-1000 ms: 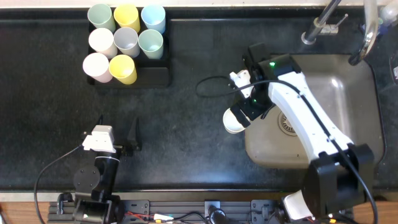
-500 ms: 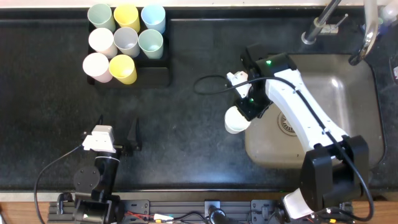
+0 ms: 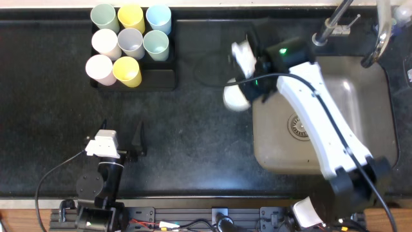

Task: Store Cups

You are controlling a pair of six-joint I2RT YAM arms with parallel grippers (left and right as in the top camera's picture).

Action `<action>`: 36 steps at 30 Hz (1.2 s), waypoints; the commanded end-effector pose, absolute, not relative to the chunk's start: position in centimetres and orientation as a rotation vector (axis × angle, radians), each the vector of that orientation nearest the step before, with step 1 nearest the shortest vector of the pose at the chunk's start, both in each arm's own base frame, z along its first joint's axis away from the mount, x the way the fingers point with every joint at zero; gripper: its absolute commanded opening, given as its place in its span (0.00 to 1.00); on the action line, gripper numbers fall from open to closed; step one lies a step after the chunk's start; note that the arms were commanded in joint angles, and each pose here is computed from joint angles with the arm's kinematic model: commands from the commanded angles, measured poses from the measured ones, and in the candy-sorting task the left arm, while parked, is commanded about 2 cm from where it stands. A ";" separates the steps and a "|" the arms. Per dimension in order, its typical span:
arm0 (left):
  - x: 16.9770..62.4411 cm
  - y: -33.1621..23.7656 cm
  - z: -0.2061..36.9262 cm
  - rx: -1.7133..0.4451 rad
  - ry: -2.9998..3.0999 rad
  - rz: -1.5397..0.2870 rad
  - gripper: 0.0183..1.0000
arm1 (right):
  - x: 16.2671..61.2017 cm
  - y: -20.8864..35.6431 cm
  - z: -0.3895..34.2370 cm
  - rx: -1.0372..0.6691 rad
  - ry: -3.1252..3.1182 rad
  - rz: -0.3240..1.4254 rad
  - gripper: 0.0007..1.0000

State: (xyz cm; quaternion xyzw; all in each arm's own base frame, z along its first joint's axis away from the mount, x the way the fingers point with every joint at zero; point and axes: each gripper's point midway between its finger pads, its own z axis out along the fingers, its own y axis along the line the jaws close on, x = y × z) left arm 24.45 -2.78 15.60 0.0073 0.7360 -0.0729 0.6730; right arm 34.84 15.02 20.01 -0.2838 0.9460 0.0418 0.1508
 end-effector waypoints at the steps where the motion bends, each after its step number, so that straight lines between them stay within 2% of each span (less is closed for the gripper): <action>1: 24.4 -2.7 15.7 0.030 1.650 -0.150 1.00 | 35.3 19.3 33.9 -0.743 2.325 0.138 0.04; 2: 24.4 -2.7 15.7 0.030 1.650 -0.150 1.00 | 35.4 21.0 35.7 -0.767 2.266 0.158 0.04; 4: 24.4 -2.7 15.7 0.030 1.650 -0.150 1.00 | 36.2 23.5 37.0 -0.764 2.221 0.166 0.04; 7: 24.4 -2.7 15.7 0.030 1.650 -0.150 1.00 | 37.9 26.7 36.6 -0.760 2.230 0.190 0.04; 10: 24.4 -2.7 15.7 0.030 1.650 -0.150 1.00 | 39.3 29.5 34.4 -0.751 2.282 0.209 0.04; 13: 24.4 -2.7 15.7 0.030 1.650 -0.150 1.00 | 40.7 31.6 31.3 -0.782 2.311 0.147 0.04; 21: 24.4 -2.7 15.7 0.030 1.650 -0.150 1.00 | 41.3 35.1 24.9 -0.894 2.378 0.097 0.04; 36: 24.4 -2.7 15.7 0.030 1.650 -0.150 1.00 | 41.8 36.4 18.5 -0.963 2.477 0.057 0.04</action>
